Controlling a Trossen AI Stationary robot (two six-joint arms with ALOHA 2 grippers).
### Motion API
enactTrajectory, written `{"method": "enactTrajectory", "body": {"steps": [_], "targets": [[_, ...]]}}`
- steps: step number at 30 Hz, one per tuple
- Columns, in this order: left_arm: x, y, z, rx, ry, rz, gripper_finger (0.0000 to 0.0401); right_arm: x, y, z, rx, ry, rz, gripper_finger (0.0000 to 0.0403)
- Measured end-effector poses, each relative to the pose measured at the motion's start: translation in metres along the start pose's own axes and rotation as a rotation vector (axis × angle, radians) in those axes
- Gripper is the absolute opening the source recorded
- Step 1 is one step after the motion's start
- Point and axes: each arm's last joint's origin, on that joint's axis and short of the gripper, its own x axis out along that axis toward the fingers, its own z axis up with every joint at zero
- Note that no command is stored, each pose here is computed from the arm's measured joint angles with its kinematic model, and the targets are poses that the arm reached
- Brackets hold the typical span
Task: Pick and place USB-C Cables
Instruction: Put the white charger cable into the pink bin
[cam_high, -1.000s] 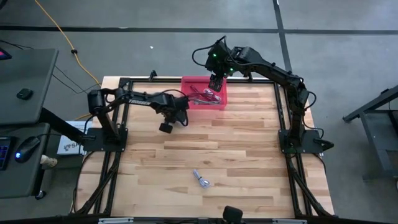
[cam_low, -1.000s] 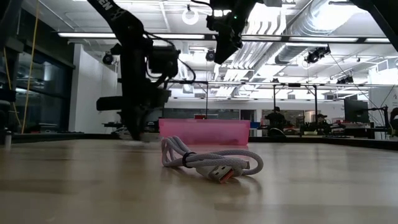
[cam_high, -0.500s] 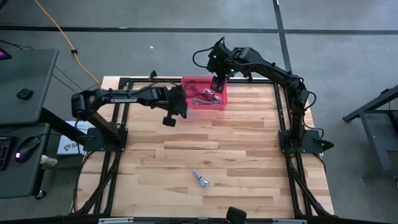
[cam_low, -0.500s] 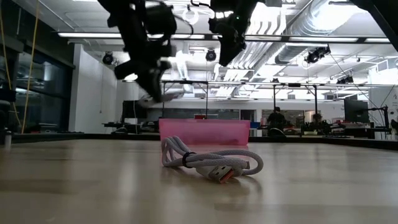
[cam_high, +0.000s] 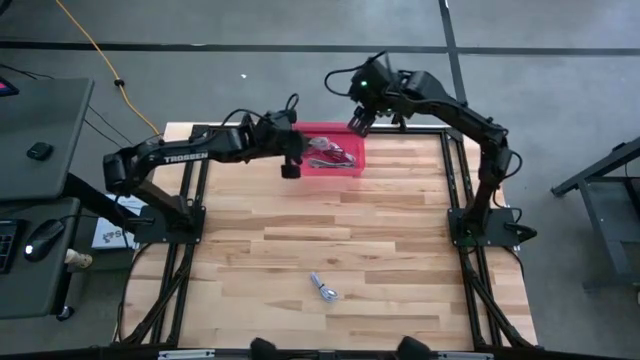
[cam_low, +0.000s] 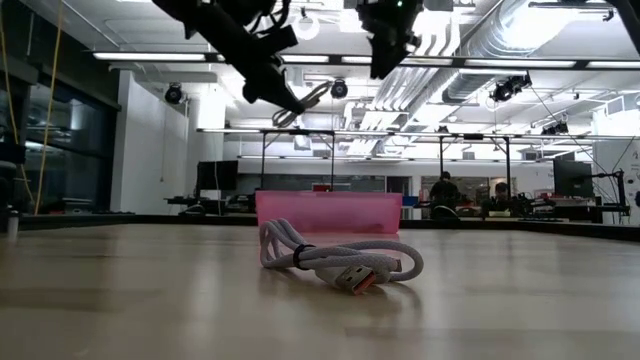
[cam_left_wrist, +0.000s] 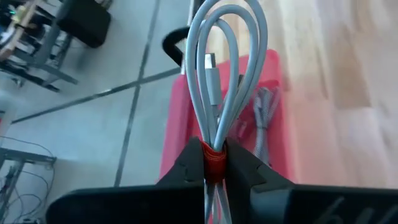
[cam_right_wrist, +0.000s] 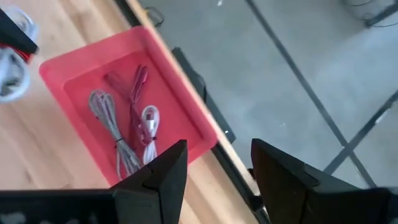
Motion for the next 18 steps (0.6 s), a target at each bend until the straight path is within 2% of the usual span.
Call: {"method": "enactTrajectory", "body": {"steps": [8,18], "targets": [[0.025,0.005,-0.006,-0.039,-0.01,0.036,0.0004,-0.03,-0.009,-0.008,0.077,-0.039,-0.018,0.017],[0.069,-0.01,-0.026,-0.047,0.066,-0.045,0.0005,-0.032,-0.01,-0.017,0.062,0.042,-0.046,0.017]]}}
